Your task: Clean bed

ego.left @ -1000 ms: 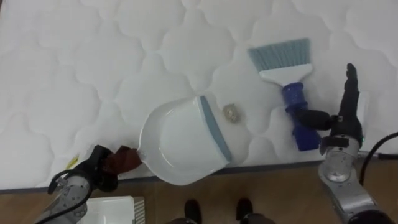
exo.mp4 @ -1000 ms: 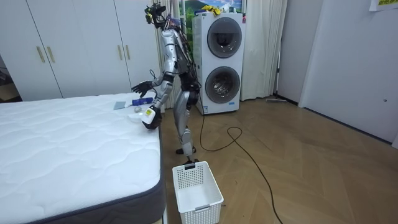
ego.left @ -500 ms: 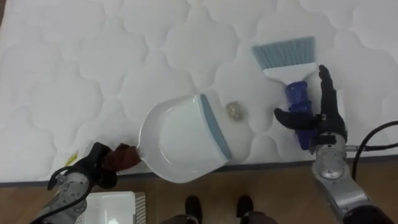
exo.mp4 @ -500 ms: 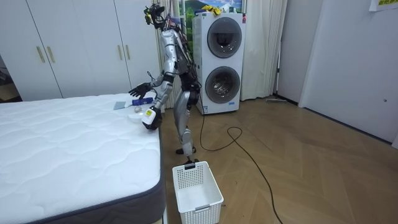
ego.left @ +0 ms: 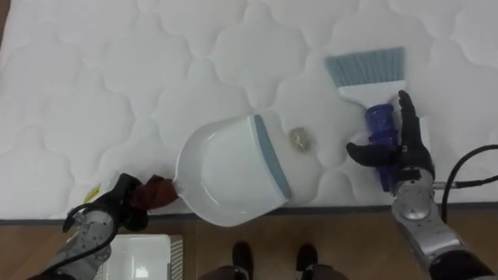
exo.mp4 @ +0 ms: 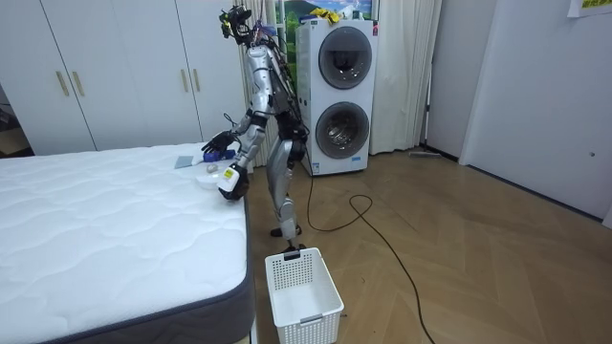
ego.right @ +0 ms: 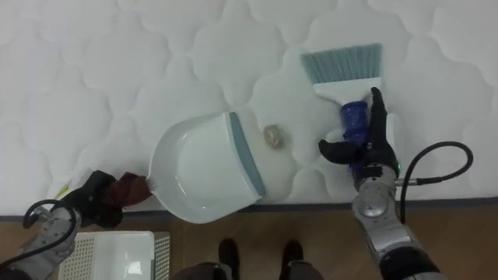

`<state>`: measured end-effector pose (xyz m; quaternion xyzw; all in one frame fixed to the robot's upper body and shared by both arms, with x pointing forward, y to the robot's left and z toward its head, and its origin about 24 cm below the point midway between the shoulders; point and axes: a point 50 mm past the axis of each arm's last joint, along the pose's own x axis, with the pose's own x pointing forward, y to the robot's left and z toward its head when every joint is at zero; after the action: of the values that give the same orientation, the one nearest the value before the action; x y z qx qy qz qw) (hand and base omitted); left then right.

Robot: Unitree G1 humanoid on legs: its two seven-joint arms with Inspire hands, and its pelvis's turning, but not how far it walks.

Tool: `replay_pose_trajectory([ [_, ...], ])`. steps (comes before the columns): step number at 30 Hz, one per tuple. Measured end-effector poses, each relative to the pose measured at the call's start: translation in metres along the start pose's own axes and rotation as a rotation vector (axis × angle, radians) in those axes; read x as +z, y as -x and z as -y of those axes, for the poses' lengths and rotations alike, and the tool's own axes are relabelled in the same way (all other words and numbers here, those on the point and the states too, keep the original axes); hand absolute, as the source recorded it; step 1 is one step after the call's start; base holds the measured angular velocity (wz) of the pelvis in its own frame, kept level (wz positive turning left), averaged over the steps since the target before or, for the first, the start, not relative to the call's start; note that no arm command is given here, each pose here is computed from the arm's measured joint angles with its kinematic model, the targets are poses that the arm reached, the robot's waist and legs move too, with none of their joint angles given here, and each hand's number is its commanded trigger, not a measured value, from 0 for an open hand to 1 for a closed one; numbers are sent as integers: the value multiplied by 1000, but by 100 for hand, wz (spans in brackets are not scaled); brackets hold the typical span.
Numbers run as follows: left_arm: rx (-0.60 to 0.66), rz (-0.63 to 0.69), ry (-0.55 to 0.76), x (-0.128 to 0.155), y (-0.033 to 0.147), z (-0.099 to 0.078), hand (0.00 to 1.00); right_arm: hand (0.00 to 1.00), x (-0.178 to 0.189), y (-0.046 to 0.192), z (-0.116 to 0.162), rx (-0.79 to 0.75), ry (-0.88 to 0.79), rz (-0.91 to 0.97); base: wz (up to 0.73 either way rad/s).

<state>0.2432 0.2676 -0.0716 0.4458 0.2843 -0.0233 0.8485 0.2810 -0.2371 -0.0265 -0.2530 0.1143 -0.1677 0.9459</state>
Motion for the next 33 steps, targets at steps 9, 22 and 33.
replay_pose_trajectory([
  [9,7,5,0,2,-1,-3,100,0,-9,-4,13,-35,13,-53,2],
  [22,18,-21,-1,1,-2,-5,100,0,-22,-7,22,-27,89,-120,3],
  [33,13,-23,3,1,-2,-4,100,0,-32,-7,25,-17,122,-167,4],
])
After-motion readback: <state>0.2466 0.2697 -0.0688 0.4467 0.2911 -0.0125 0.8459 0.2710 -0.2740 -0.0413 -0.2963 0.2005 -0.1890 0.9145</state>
